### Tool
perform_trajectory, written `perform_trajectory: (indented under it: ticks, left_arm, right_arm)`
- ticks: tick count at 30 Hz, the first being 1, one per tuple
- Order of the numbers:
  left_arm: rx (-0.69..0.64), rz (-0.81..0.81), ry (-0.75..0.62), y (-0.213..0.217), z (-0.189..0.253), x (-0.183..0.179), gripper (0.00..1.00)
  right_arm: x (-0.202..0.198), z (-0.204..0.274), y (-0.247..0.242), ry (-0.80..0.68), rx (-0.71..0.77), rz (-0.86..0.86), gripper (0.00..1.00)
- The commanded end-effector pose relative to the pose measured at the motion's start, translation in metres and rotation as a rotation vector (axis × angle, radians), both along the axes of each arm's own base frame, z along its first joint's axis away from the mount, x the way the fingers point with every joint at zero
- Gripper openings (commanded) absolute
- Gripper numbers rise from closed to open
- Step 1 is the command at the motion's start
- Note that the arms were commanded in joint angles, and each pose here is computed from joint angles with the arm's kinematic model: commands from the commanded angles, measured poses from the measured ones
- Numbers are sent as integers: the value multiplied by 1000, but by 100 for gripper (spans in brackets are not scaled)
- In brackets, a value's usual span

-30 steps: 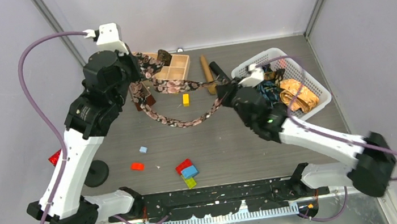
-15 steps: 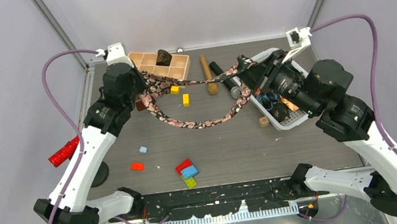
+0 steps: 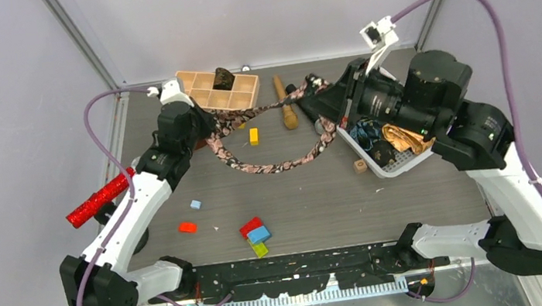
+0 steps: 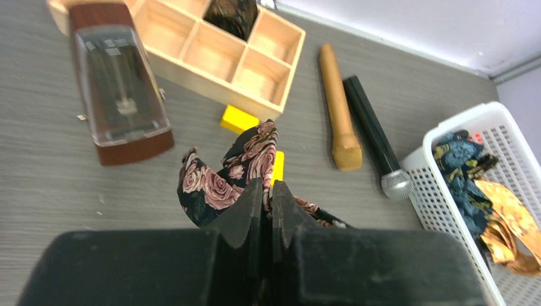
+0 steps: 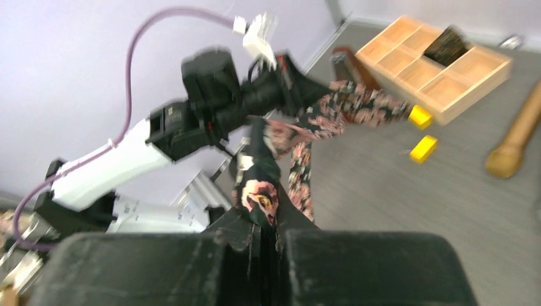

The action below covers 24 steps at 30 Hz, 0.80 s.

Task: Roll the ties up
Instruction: Flatten out the tie at the center of the board.

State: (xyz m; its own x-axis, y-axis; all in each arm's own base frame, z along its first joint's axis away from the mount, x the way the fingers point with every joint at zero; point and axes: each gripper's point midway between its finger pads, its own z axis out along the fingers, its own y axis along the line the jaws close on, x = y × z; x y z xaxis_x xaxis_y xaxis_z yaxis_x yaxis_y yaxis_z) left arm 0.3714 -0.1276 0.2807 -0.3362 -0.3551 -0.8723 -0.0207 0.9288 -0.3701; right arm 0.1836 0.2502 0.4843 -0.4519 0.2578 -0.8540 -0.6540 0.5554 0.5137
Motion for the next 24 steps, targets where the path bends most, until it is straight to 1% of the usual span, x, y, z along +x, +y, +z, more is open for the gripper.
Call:
perform_trajectory:
  ticks: [1, 2, 3, 6, 8, 10, 14, 16, 17, 18, 19, 20, 21, 22, 23, 24]
  left_arm:
    - [-161, -43, -58, -19, -1, 4, 0]
    - [-178, -44, -54, -21, -6, 3, 0]
    - [-190, -43, -51, -22, -11, 2, 0]
    - [-216, -27, -43, -19, -27, -3, 0]
    - [-236, -21, -64, -18, -27, -4, 0]
    - [-258, -28, -74, -20, -27, -7, 0]
    - [-286, -34, -74, -23, -32, -11, 0]
    - [-295, -32, -71, -24, -36, -12, 0]
    - [-298, -33, -70, -25, -37, -13, 0]
    - [-300, -33, -67, -26, -38, -14, 0]
    - [-302, -29, -65, -26, -40, -14, 0]
    - [-305, -30, -63, -27, -41, -14, 0]
    - [-307, -31, -59, -28, -43, -15, 0]
    - [-310, -35, -55, -29, -45, -15, 0]
    - [-314, -38, -53, -30, -46, -16, 0]
    - [-316, -41, -46, -32, -49, -16, 1]
  right_arm:
    - [35, 7, -29, -74, -175, -207, 0]
    - [43, 18, -40, -116, -206, -269, 0]
    - [54, 1, -38, -88, -292, -291, 0]
    - [85, 2, -60, -127, -463, -460, 0]
    - [97, -2, -74, -139, -575, -538, 0]
    - [109, 2, -82, -171, -653, -609, 0]
    - [122, 9, -84, -245, -787, -656, 0]
    - [124, 11, -82, -299, -881, -653, 0]
    - [125, 14, -89, -333, -960, -675, 0]
    - [126, 14, -83, -354, -996, -679, 0]
    - [127, 19, -93, -382, -1083, -726, 0]
    - [129, 19, -87, -405, -1122, -740, 0]
    - [131, 19, -94, -435, -1261, -766, 0]
    - [132, 25, -90, -453, -1256, -796, 0]
    - [132, 28, -92, -471, -1341, -815, 0]
    - [133, 35, -89, -483, -1323, -846, 0]
